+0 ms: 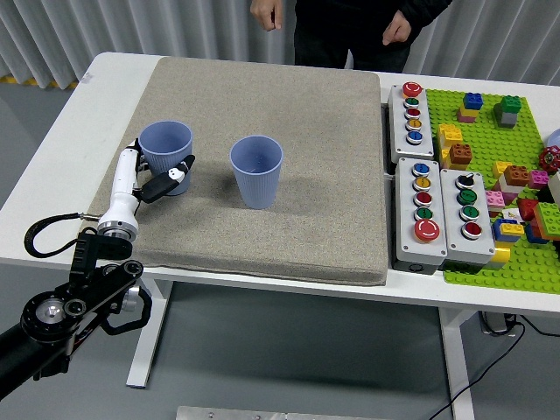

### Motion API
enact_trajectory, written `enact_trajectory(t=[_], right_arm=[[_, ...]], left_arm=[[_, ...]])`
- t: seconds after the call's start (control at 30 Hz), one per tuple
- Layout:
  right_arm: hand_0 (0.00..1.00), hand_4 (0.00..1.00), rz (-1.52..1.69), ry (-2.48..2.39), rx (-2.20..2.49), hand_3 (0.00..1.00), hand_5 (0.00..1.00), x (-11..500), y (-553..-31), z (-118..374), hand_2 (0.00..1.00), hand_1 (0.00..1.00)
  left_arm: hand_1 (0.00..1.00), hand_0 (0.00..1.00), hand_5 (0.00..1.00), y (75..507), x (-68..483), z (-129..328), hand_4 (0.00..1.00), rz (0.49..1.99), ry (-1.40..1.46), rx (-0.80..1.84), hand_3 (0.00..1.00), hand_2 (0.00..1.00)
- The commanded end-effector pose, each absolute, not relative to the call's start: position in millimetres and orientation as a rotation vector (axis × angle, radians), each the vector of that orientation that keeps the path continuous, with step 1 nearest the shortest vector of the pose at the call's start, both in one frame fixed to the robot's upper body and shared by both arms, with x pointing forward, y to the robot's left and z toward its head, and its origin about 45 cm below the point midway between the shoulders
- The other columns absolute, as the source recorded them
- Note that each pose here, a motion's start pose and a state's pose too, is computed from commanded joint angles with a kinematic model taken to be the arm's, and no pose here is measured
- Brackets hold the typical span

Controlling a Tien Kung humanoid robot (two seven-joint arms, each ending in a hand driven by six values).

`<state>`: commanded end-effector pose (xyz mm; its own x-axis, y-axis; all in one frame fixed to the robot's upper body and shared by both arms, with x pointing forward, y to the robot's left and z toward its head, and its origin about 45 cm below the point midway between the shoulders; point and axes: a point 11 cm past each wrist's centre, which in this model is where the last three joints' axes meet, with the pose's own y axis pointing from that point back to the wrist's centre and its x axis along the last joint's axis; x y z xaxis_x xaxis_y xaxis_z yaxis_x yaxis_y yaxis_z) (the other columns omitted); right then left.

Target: Pick cup pour cup place

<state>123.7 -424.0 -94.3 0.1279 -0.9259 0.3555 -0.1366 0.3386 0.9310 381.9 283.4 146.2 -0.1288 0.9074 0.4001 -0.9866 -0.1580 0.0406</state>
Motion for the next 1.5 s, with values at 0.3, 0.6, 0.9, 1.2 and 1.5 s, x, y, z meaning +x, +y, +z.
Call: enact_trajectory(t=[0.3, 0.6, 0.9, 1.2, 1.5], right_arm=[[0.689, 0.002, -0.781, -1.329, 1.091, 0.582, 0.002, 126.2, -423.1, -93.9, 0.575, 0.657], [0.689, 0.002, -0.781, -1.331, 1.091, 0.582, 0.002, 126.7, -423.2, -93.8, 0.576, 0.657], [0.689, 0.002, -0.780, -1.332, 1.092, 0.582, 0.002, 127.5, -423.1, -93.6, 0.577, 0.657], [0.689, 0.002, -0.782, -1.333, 1.092, 0.582, 0.002, 127.4, -422.7, -93.7, 0.577, 0.657], [0.689, 0.002, -0.782, -1.327, 1.091, 0.583, 0.002, 125.1, -422.7, -94.4, 0.578, 0.657]], left_arm=[[0.658, 0.654, 0.306, 280.6, 382.4, 148.6, 0.719, 1.700, -0.257, 0.332, 0.653, 0.639], [0.660, 0.656, 0.296, 281.0, 381.9, 147.1, 0.712, 1.703, -0.252, 0.336, 0.658, 0.639], [0.717, 0.711, 0.430, 276.8, 382.7, 146.5, 0.840, 1.667, -0.249, 0.329, 0.773, 0.717], [0.731, 0.716, 0.455, 275.9, 382.1, 143.8, 0.861, 1.656, -0.244, 0.338, 0.798, 0.730], [0.773, 0.770, 0.538, 274.5, 380.5, 141.2, 0.945, 1.632, -0.238, 0.343, 0.942, 0.837]])
